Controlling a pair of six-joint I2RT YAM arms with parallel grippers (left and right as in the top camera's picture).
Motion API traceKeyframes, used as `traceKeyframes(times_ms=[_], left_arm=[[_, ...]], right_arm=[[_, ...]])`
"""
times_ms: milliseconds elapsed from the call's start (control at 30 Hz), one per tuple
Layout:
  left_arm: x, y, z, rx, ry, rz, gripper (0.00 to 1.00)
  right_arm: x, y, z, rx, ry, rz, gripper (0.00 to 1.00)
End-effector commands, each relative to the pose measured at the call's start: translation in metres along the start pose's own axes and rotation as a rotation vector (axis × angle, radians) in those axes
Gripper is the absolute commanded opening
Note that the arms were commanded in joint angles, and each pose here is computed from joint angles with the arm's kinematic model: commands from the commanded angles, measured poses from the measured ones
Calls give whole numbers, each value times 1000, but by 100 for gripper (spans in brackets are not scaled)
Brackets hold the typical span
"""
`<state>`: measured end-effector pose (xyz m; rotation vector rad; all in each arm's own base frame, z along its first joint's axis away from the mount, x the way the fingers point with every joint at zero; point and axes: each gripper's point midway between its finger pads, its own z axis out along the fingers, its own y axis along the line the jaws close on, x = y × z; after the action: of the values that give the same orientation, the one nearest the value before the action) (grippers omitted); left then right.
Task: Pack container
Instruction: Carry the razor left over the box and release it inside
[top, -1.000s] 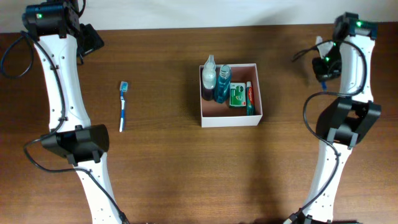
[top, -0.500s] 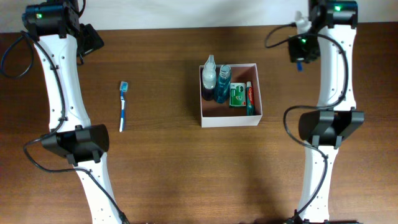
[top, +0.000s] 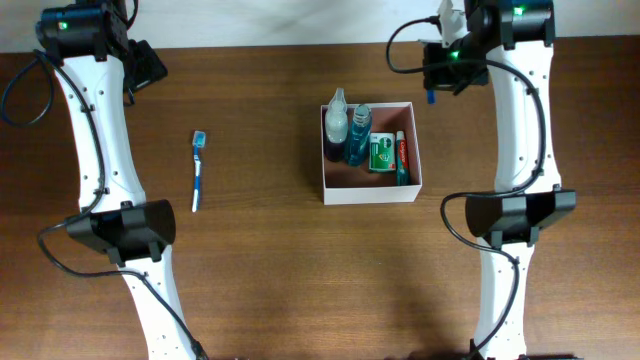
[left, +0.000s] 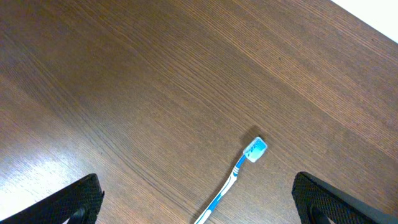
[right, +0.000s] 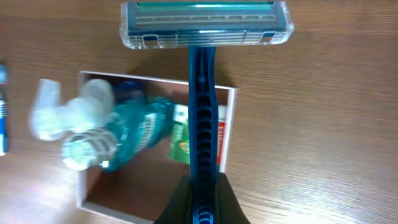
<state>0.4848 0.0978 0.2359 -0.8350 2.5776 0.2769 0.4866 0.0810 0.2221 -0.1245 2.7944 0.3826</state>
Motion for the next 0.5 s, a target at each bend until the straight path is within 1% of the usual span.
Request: traceKeyframes(times_ms=[0,267,367,467], left_arm=[[-1,3,-11,7,-13,-17,99],[-1,4,-11,6,-11,-16,99],[-1,4,-11,6,-11,-16,100],[-1,4,-11,6,-11,-16,99]], right_arm=[[1,30,-15,-85,-24,3,4],[4,48,-19,-95,-28,-34,4],[5,42,-15,-66,-16,-30,4],[13,32,-5,-22,30,-16,4]])
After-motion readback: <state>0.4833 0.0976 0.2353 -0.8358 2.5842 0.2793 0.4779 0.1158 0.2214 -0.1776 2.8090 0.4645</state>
